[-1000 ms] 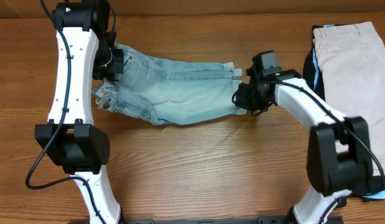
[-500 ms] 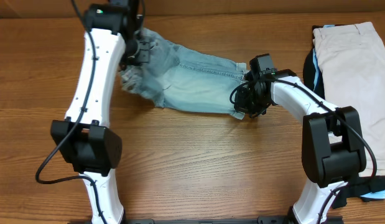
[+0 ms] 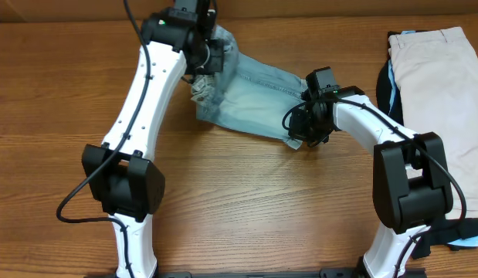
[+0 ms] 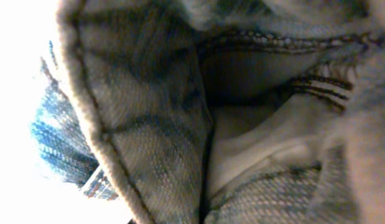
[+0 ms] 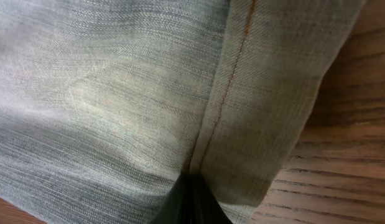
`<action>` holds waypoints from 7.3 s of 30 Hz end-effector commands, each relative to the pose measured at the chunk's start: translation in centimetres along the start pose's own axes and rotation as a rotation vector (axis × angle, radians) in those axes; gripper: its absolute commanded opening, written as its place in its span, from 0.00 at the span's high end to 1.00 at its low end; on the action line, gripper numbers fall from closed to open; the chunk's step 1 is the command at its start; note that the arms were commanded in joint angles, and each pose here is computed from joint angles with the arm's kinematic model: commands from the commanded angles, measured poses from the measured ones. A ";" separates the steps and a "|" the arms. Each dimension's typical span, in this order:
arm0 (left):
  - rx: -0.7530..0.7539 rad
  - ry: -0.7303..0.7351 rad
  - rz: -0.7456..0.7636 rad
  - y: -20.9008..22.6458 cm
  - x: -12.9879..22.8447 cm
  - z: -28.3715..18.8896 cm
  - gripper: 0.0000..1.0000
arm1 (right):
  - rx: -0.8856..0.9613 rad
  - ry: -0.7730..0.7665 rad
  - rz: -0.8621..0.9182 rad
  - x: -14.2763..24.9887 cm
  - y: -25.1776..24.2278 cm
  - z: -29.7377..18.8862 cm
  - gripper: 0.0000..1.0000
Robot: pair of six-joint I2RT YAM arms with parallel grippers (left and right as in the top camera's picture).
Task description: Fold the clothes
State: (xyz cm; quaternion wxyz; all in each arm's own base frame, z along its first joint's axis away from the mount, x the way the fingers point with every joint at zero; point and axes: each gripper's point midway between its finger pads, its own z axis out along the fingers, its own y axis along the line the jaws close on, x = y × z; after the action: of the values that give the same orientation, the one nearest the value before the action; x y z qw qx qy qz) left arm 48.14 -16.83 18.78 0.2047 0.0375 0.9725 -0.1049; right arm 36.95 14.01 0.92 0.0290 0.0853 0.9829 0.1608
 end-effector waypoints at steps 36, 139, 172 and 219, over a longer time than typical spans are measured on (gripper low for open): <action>0.195 0.175 0.194 -15.6 7.9 12.2 0.00 | -0.170 -0.383 0.150 -4.8 -1.1 -17.1 0.49; -0.027 0.387 0.688 -5.6 13.3 15.4 0.00 | -0.008 -0.355 0.124 -3.4 -6.4 -17.9 0.13; -0.380 -0.295 -0.133 23.9 -4.3 15.5 0.96 | -0.005 -0.372 0.120 -3.8 -6.4 -18.0 0.14; -0.377 -0.644 -0.225 26.7 -12.0 -7.6 0.00 | -0.048 -0.403 0.067 -4.5 -4.2 -18.2 0.13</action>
State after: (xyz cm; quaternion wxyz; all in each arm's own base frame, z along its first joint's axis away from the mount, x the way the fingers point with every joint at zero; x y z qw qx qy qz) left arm 59.90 12.23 12.87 0.3941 -0.1629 0.9019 0.0682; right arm 38.99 3.32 16.69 0.2180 0.1525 0.9508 0.1589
